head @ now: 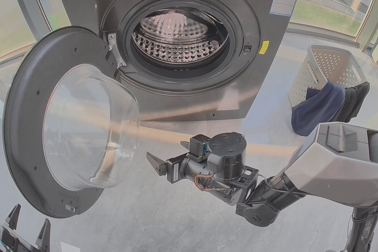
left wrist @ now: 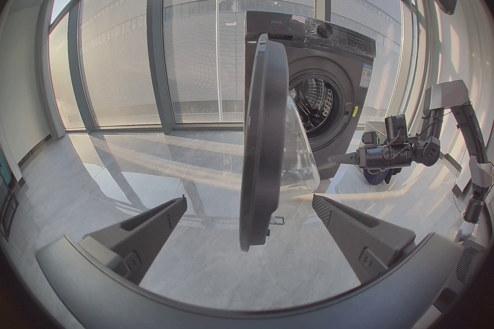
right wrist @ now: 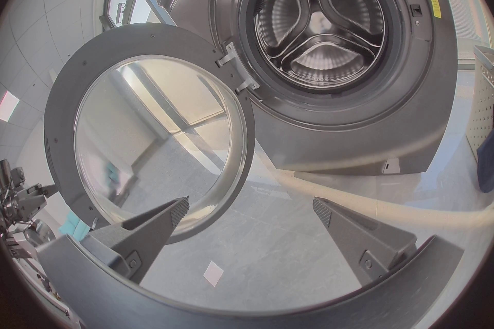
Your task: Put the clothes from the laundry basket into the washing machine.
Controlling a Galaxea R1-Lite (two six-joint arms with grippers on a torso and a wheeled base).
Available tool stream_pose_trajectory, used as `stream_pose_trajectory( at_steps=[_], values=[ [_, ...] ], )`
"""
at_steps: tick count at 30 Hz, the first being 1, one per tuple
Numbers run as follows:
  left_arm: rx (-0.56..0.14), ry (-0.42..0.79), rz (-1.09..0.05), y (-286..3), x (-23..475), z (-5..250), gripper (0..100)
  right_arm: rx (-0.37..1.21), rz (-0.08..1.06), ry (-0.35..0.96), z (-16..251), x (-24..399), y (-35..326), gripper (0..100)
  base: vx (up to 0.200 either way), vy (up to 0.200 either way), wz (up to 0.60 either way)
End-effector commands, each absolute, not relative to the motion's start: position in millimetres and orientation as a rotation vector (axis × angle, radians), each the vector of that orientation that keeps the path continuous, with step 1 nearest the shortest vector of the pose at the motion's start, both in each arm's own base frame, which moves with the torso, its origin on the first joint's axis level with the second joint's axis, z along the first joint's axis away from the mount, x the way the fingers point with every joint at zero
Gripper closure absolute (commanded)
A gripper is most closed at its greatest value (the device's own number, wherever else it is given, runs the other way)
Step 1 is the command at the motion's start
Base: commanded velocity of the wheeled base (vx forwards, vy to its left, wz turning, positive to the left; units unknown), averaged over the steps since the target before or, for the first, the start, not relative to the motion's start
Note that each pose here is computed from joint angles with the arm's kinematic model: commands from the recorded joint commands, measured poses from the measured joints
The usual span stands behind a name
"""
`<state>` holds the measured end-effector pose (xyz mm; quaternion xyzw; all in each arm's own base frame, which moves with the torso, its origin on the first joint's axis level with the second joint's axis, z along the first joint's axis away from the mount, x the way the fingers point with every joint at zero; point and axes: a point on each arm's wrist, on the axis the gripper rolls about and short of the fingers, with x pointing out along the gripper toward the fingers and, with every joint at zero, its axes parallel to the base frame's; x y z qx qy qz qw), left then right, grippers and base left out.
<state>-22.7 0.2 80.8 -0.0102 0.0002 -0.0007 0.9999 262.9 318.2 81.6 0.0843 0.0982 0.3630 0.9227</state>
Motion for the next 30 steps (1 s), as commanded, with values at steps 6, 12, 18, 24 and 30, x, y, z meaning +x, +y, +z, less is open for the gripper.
stream_pose_trajectory(
  at_steps=[6, 12, 18, 24, 30],
  values=[
    [-0.021, 0.003, -0.002, 0.2, -22.6, 76.0, 0, 0.2, 0.77, 0.153, 78.4, 288.0, 361.2, 0, 0.0, 0.0, 0.0],
    [-0.02, 0.003, -0.002, 0.2, -22.6, 76.0, 0, 0.188, 0.774, 0.164, 59.6, 300.6, 383.1, 0, 0.0, 0.0, 0.0],
    [-0.02, 0.003, -0.002, 0.2, -22.6, 76.0, 0, 0.224, 0.812, 0.11, 56.7, 295.9, 412.2, 0, 0.0, 0.0, 0.0],
    [-0.021, 0.003, -0.003, 0.1, -22.6, 76.0, 0, 0.289, 0.757, 0.013, 77.6, 305.8, 409.3, 0, 0.0, 0.0, 0.0],
    [-0.021, 0.003, -0.003, 0.1, -22.6, 76.0, 0, 0.266, 0.669, 0.042, 115.2, 305.7, 344.7, 0, 0.0, 0.0, 0.0]
  ],
)
